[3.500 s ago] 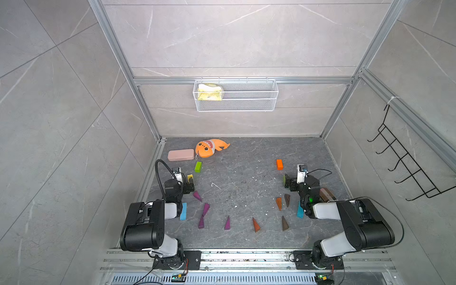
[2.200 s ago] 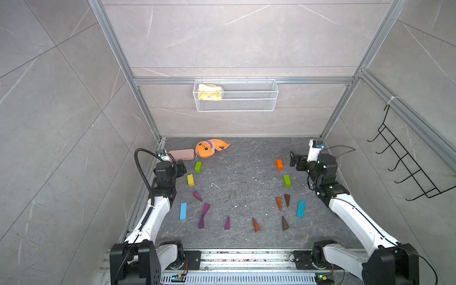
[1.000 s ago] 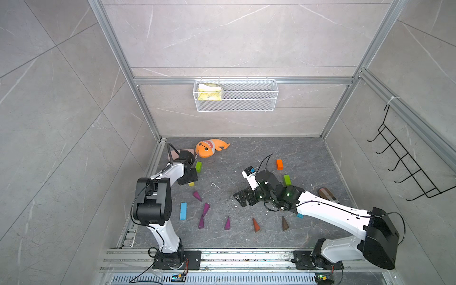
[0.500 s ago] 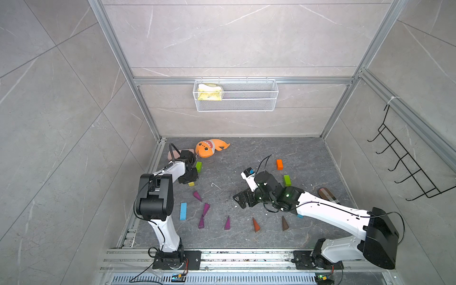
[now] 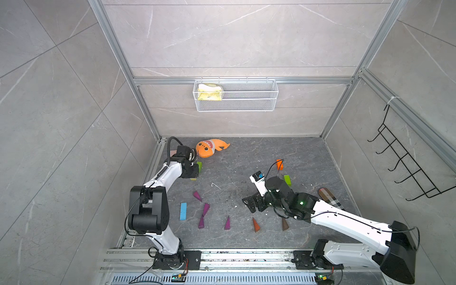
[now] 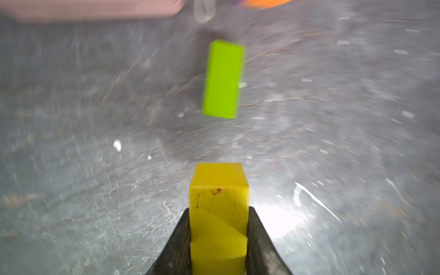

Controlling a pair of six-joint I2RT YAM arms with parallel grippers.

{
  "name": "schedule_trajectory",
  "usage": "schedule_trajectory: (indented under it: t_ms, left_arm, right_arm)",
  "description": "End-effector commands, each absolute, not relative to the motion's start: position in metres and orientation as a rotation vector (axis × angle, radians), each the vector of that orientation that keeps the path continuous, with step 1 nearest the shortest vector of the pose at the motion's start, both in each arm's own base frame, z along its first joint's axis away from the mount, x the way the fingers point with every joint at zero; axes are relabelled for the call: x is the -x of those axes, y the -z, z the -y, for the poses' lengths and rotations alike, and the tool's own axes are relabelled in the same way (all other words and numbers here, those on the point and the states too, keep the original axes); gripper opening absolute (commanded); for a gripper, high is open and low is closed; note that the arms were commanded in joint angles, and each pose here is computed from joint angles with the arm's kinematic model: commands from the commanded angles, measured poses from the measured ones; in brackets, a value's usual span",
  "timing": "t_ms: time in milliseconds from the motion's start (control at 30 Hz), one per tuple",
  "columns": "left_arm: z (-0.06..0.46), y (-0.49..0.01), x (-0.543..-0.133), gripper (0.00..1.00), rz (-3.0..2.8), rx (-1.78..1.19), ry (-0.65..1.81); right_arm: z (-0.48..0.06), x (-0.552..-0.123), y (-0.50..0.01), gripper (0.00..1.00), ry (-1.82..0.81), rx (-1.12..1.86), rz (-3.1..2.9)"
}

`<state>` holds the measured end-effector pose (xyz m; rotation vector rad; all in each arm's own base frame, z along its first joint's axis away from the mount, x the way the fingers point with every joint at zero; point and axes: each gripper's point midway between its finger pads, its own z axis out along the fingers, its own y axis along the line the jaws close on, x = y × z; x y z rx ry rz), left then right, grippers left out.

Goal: Assemble a small pinwheel with building blocks
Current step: Pick up the building block from the center of the board, then place the building block at the center of the board.

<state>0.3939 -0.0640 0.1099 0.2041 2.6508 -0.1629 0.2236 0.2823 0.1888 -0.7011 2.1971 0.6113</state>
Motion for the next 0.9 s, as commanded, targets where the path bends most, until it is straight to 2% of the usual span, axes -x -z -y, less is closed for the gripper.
schedule_trajectory:
  t_ms: [0,100,367,600,867]
  left_arm:
    - [0.12,-0.144,-0.379,0.16,-2.469,-0.741,0.278]
    - [0.159,-0.146,-0.359,0.16,-2.308,-1.126,0.331]
    - [0.206,-0.15,-0.347,0.16,-2.038,-1.621,0.366]
    - [0.219,-0.119,-0.342,0.16,-1.997,-1.981,0.267]
    - [0.226,-0.099,-0.336,0.16,-1.835,-2.245,0.226]
  right_arm:
    - [-0.27,-0.218,-0.183,1.0,-0.564,0.728,-2.19]
    - [-0.265,-0.214,-0.176,1.0,-0.564,0.724,-2.199]
    - [-0.245,-0.21,-0.182,1.0,-0.501,0.693,-2.207]
    - [-0.227,-0.193,-0.18,1.0,-0.54,0.677,-2.197]
    - [-0.219,-0.186,-0.17,1.0,-0.537,0.679,-2.215]
